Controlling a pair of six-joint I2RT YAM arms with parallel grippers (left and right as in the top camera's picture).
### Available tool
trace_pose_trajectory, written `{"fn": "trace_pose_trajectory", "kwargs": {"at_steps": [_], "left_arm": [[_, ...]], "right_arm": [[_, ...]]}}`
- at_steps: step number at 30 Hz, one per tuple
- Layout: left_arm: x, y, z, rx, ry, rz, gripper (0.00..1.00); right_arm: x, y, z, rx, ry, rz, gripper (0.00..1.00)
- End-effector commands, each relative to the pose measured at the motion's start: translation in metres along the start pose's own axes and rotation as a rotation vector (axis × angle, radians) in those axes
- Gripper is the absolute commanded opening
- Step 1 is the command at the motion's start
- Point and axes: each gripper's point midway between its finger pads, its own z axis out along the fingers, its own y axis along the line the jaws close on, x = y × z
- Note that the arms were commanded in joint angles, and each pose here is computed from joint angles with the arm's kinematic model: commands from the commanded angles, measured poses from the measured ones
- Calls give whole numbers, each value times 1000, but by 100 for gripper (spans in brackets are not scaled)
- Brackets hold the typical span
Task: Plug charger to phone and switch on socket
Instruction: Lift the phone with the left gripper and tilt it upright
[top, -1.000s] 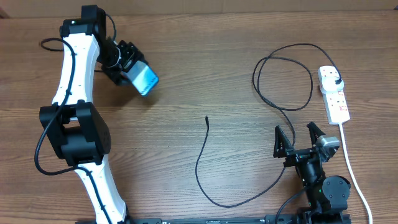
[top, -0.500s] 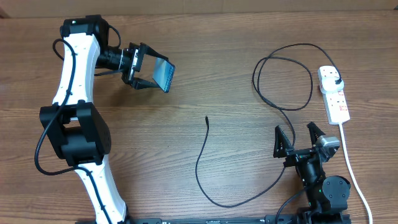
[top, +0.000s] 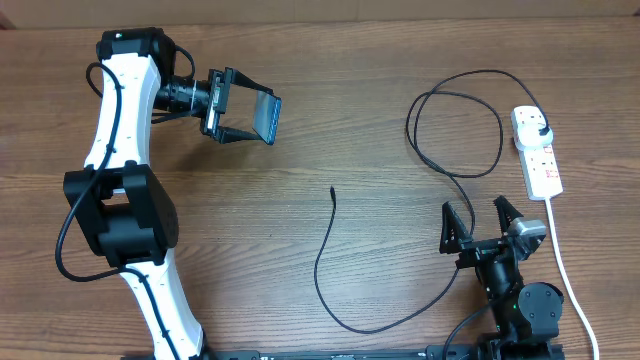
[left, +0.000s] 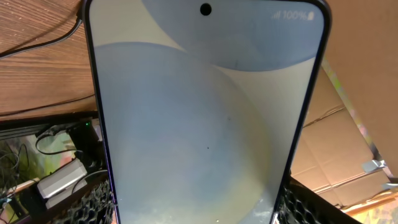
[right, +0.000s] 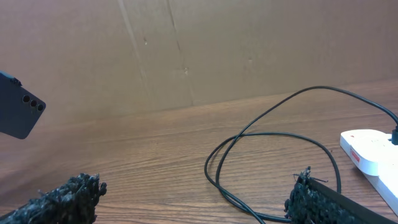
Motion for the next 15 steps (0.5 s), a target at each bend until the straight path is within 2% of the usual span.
{"fn": "trace_pose_trajectory", "kwargs": {"at_steps": [1,15], "left_arm": [[12,-13,-5,48,26,22,4],[10,-10,-5,35,13,21,4]], "right_arm": [[2,-1,0,4,-1,-7,100],[2,-1,0,4,-1,-7,100]]}}
